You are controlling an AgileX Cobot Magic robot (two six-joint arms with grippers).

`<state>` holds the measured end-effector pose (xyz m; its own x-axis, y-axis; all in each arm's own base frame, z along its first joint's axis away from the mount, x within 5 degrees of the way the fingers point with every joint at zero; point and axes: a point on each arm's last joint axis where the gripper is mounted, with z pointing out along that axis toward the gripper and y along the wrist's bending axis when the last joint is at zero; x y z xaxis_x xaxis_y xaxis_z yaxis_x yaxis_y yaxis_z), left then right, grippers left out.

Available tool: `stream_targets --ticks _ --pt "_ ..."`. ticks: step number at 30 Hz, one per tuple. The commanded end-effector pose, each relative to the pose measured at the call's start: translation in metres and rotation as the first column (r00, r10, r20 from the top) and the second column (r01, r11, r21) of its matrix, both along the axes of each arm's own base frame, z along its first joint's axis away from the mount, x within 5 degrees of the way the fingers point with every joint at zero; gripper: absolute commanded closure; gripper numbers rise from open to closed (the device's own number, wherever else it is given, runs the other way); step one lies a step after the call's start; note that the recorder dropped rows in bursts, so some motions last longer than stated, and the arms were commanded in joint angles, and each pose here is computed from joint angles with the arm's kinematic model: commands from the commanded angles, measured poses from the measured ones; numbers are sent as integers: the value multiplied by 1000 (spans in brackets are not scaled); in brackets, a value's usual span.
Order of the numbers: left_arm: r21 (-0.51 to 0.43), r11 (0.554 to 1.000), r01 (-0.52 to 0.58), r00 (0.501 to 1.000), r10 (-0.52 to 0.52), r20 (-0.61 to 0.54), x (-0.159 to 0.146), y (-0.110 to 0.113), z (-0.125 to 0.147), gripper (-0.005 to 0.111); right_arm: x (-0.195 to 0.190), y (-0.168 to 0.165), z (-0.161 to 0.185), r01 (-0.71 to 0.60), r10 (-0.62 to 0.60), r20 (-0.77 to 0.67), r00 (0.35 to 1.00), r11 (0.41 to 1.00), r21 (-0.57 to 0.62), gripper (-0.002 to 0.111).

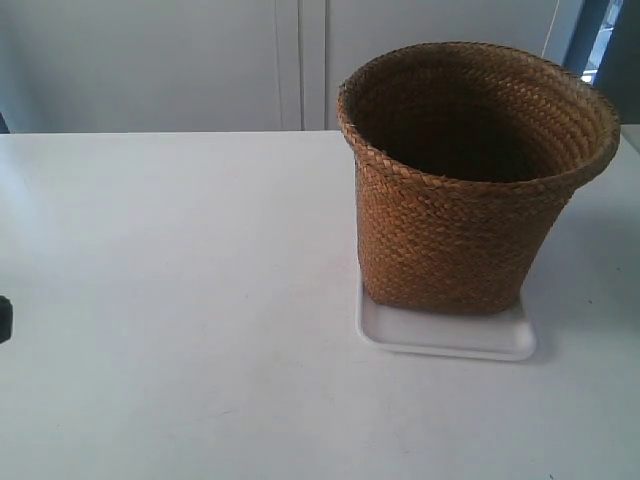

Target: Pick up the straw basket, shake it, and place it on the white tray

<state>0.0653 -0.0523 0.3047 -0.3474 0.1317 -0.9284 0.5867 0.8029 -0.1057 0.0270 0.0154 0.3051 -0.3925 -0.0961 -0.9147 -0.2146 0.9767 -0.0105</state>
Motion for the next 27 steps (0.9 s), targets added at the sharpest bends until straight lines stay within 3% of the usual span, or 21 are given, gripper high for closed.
stream_targets --ticks 1,5,10,18,27 --pt "53 997 -62 997 59 46 -13 13 -3 107 0 0 -1 -9 9 3 1000 1000 -5 108" --pt "56 979 -194 973 185 139 -17 24 -12 107 0 0 -1 -9 9 3 1000 1000 -5 108" --pt "20 938 -345 905 327 272 -12 34 -41 107 0 0 -1 -9 9 3 1000 1000 -5 108" --pt "-37 880 -474 822 458 338 -9 43 -97 107 0 0 -1 -9 9 3 1000 1000 -5 108" --pt "14 864 -504 835 483 265 -9 45 -120 107 0 0 -1 -9 9 3 1000 1000 -5 108"
